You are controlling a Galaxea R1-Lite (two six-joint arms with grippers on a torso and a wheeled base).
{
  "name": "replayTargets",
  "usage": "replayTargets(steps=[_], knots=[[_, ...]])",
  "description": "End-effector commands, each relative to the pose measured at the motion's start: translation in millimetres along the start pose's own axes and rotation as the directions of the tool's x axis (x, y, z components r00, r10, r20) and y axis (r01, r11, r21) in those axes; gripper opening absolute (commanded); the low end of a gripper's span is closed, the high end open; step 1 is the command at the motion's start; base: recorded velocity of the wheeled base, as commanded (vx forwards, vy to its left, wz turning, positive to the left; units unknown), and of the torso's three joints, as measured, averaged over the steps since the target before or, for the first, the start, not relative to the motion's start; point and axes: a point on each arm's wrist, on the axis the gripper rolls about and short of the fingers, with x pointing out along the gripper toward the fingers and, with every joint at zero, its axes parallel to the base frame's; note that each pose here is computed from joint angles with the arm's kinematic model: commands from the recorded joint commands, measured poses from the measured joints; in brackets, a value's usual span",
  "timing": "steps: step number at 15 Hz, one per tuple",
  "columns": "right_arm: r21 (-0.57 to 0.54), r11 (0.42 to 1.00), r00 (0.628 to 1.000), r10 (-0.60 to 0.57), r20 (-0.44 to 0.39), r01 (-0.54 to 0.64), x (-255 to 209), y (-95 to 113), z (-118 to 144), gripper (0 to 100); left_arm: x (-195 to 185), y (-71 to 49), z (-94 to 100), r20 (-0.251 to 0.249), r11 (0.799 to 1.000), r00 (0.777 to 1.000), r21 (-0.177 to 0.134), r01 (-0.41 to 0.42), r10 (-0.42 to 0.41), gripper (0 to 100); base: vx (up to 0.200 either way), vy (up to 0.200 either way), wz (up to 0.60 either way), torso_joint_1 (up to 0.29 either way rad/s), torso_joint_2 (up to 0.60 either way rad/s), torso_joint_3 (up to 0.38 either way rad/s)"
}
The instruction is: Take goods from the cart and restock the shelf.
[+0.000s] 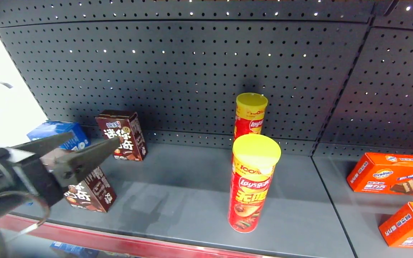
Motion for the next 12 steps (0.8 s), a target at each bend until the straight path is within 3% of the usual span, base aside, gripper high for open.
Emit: replayTargets(steps=[1,3,4,5,6,7,9,10,12], knots=[[0.0,1.0,1.0,0.0,-0.002,0.0,0,0,0,100,-83,31.2,-31.5,0.135,0.994,0.985,-0.025,-0.107,0.11,100,0.0,0.0,0.0,0.0,0.0,0.0],[0.0,1.0,1.0,0.0,-0.002,0.0,0,0,0,100,-109,44.7,-81.0,0.132,0.983,0.974,-0.021,-0.181,0.182,100,0.0,0.0,0.0,0.0,0.0,0.0],[0.0,1.0,1.0,0.0,0.0,0.0,0,0,0,100,-123,51.7,-115.6,0.131,0.976,0.968,-0.02,-0.215,0.216,100,0.0,0.0,0.0,0.0,0.0,0.0],[0.0,1.0,1.0,0.0,-0.002,0.0,0,0,0,100,-130,54.2,-130.8,0.154,0.972,0.96,-0.021,-0.235,0.236,100,0.0,0.0,0.0,0.0,0.0,0.0],[0.0,1.0,1.0,0.0,-0.002,0.0,0,0,0,100,-134,54.0,-135.4,0.161,0.975,0.962,-0.021,-0.222,0.222,100,0.0,0.0,0.0,0.0,0.0,0.0],[0.0,1.0,1.0,0.0,-0.002,0.0,0,0,0,100,-140,53.6,-147.2,0.115,0.981,0.975,-0.009,-0.192,0.192,100,0.0,0.0,0.0,0.0,0.0,0.0],[0.0,1.0,1.0,0.0,0.0,0.0,0,0,0,100,-146,52.3,-157.2,0.115,0.981,0.974,-0.006,-0.195,0.195,100,0.0,0.0,0.0,0.0,0.0,0.0],[0.0,1.0,1.0,0.0,-0.002,0.0,0,0,0,100,-146,52.6,-157.8,0.106,0.978,0.972,-0.005,-0.209,0.209,100,0.0,0.0,0.0,0.0,0.0,0.0],[0.0,1.0,1.0,0.0,-0.002,0.0,0,0,0,100,-146,54.9,-160.9,0.088,0.953,0.95,0.028,-0.302,0.298,100,0.0,0.0,0.0,0.0,0.0,0.0]])
